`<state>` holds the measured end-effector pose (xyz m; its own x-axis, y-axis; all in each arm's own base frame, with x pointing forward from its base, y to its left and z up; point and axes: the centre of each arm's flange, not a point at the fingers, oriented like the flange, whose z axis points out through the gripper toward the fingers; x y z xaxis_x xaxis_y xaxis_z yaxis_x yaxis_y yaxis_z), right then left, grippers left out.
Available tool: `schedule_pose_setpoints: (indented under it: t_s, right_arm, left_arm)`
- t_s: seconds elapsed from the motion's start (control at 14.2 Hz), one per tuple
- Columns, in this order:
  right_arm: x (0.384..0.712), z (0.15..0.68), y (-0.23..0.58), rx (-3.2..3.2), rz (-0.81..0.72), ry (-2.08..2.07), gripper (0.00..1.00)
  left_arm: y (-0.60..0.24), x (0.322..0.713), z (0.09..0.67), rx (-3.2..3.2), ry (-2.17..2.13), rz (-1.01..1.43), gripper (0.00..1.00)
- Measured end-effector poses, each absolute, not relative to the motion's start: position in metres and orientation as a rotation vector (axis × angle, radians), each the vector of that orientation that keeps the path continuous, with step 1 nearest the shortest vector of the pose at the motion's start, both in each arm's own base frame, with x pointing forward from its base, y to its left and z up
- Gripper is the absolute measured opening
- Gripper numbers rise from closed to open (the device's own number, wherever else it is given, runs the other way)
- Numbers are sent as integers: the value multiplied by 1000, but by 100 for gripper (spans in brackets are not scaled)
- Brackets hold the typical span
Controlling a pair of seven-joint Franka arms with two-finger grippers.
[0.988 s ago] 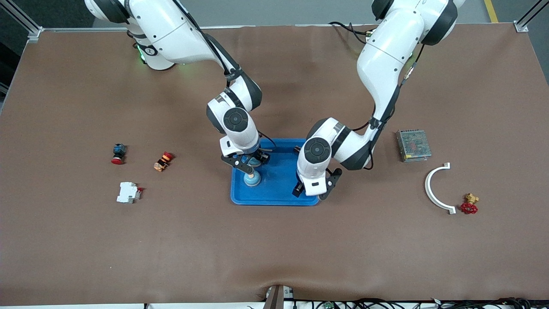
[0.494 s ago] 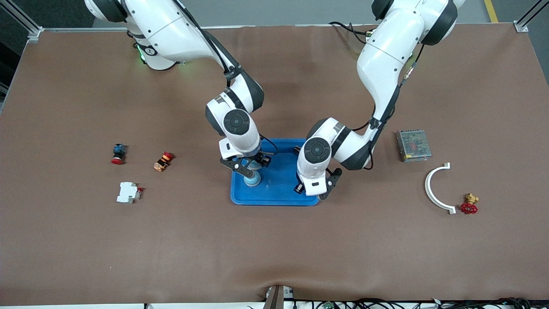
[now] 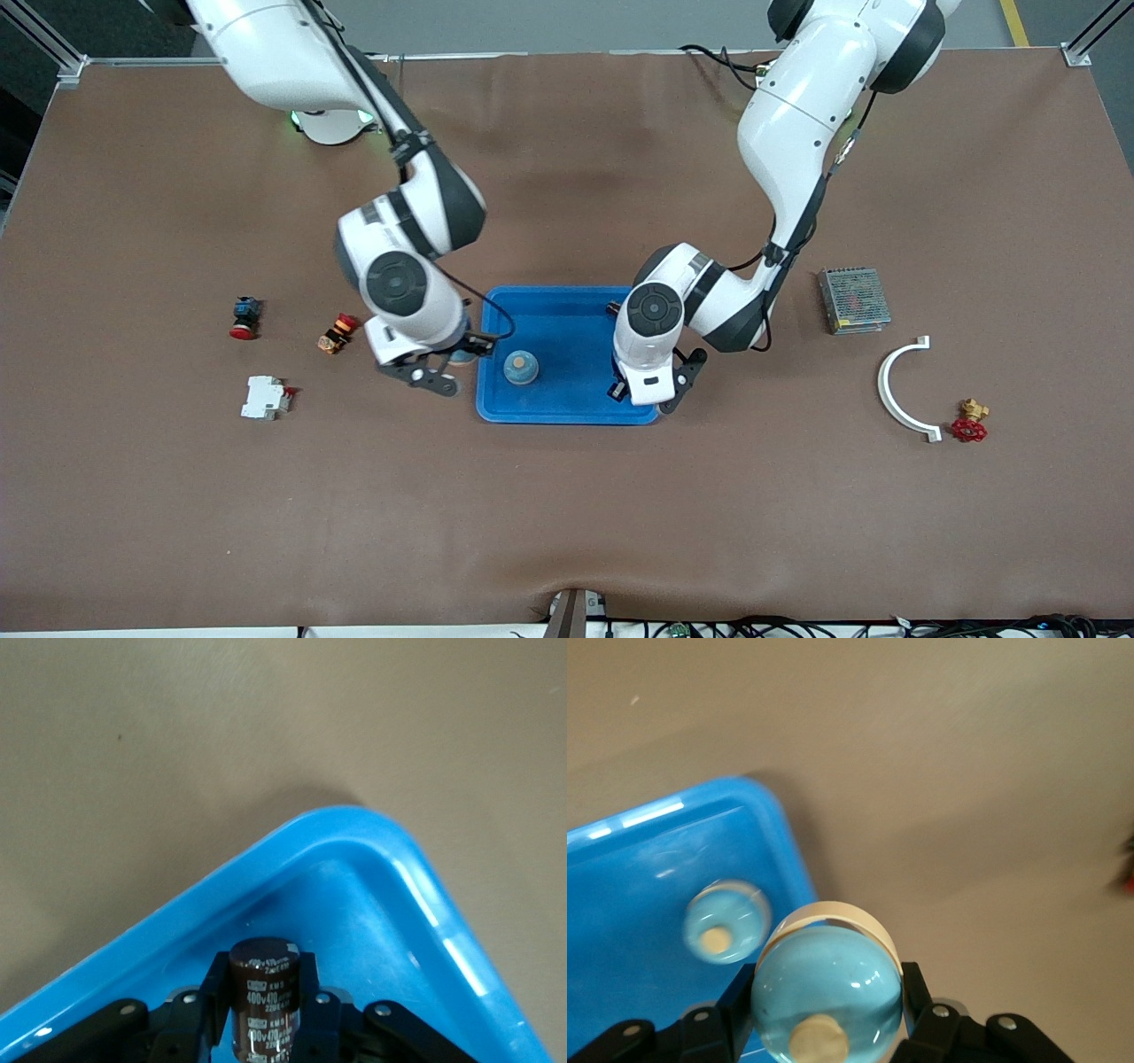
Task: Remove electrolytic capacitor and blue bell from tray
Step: 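Lower the capacitor with the left gripper while the right gripper lowers the bell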
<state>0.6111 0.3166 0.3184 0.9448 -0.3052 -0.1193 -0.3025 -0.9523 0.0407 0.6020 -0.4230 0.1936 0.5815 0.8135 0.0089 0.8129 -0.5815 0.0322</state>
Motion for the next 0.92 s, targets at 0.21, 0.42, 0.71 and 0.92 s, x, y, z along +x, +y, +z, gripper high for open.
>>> schedule_pose_setpoints:
  t_s: [0.21,0.42,0.71,0.92]
  right_arm:
    - [638,332,238,3096,-250,-329,68]
    - [660,339,148,3132,-285,-152,68]
    - [673,336,38,3175,-302,60,68]
    - [671,331,-23,3194,-310,181,68]
  left_arm:
    - [-418,611,218,2766,1427,66,34]
    - [-403,621,255,2807,1374,80,34]
    - [-351,639,301,2952,1217,43,34]
    - [-306,651,326,3059,1054,-9,34]
